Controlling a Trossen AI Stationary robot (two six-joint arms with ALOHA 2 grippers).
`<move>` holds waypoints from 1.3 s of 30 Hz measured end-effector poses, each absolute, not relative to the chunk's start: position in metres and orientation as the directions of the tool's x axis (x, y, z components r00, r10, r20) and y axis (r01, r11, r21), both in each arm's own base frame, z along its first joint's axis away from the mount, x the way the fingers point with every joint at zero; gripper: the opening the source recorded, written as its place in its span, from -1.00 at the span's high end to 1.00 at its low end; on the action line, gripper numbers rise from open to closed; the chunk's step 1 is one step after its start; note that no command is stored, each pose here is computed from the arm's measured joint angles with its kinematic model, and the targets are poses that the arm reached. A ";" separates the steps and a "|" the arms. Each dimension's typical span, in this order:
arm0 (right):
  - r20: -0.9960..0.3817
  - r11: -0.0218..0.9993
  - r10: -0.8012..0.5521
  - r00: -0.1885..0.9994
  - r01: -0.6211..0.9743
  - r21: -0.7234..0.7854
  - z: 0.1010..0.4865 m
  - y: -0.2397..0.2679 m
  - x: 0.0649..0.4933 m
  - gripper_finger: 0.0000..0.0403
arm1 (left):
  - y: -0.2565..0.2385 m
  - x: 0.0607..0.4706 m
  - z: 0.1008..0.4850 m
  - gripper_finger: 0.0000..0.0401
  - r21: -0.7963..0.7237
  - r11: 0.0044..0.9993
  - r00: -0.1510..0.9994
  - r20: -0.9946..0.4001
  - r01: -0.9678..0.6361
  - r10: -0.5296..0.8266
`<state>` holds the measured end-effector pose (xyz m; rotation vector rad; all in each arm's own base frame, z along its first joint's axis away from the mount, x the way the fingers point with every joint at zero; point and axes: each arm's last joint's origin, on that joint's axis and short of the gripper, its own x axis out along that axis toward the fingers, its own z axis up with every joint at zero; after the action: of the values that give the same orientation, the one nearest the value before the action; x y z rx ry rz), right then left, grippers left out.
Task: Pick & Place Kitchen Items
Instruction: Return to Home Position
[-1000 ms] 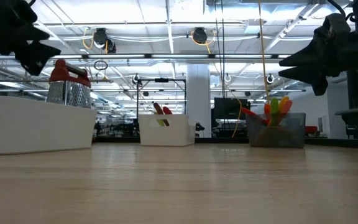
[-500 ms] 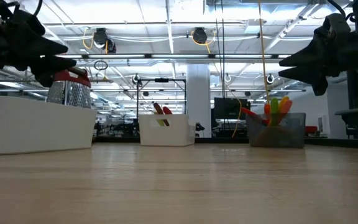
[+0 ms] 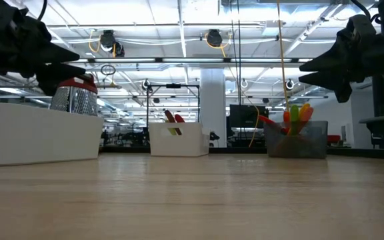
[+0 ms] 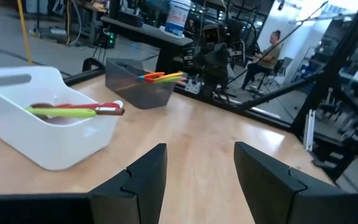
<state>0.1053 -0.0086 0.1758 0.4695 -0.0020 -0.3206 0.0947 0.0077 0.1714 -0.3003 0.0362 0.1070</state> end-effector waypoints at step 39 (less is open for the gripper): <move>-0.072 0.843 -0.304 0.950 0.303 0.445 0.176 -0.009 0.105 0.30 | 0.008 0.095 0.175 0.05 -0.363 0.927 0.995 -0.005 -0.095 0.100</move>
<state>0.1053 -0.0086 0.1758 0.4696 -0.0017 -0.3207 0.0950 0.0077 0.1751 -0.3718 -0.0135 0.0996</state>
